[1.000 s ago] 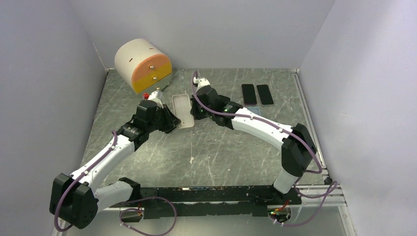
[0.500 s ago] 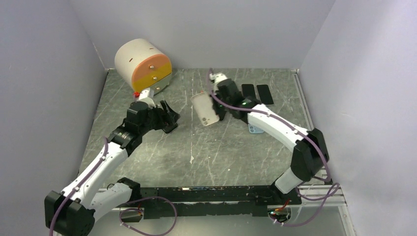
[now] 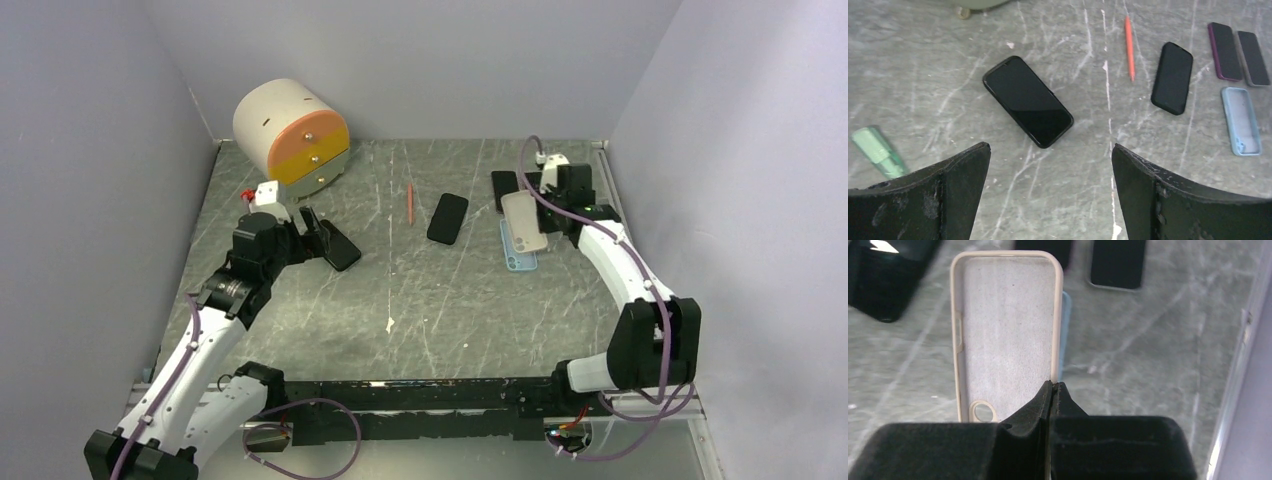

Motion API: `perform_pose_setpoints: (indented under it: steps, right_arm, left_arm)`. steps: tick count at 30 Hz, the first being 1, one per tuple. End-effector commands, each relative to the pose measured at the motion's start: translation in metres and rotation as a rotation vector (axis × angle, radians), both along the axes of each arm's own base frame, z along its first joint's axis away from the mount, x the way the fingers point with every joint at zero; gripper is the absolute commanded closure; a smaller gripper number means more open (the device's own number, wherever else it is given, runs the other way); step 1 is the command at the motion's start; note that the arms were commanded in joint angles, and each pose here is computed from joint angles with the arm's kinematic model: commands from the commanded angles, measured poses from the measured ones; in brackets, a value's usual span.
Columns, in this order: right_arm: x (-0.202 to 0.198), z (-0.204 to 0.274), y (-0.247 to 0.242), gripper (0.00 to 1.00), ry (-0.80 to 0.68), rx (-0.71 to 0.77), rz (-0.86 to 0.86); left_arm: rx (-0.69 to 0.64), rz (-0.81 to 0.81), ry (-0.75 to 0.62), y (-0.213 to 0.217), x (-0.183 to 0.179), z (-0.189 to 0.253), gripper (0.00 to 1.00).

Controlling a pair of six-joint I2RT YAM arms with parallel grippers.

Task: Take the phone out of the phone case
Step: Place the phone case at the center of the board.

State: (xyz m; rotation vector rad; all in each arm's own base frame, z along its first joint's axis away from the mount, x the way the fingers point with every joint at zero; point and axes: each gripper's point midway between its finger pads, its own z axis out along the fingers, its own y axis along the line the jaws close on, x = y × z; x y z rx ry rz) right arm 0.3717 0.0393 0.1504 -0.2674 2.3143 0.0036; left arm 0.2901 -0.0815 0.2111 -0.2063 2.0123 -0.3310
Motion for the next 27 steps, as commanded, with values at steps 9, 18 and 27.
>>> perform_pose_setpoints:
  steps: [9,18,27]
  right_arm:
    - [0.008,-0.071,-0.117,1.00,0.134,-0.031,-0.064]
    - [0.031,-0.103,-0.119,1.00,0.183,0.044,0.021]
    - [0.035,-0.114,-0.110,1.00,0.194,0.131,0.002]
  left_arm:
    - [0.102,0.043,-0.122,0.015,0.001,0.023,0.05]
    - [0.096,0.039,-0.120,0.012,0.001,0.022,0.05]
    - [0.076,0.033,-0.109,0.009,0.003,0.018,0.05]
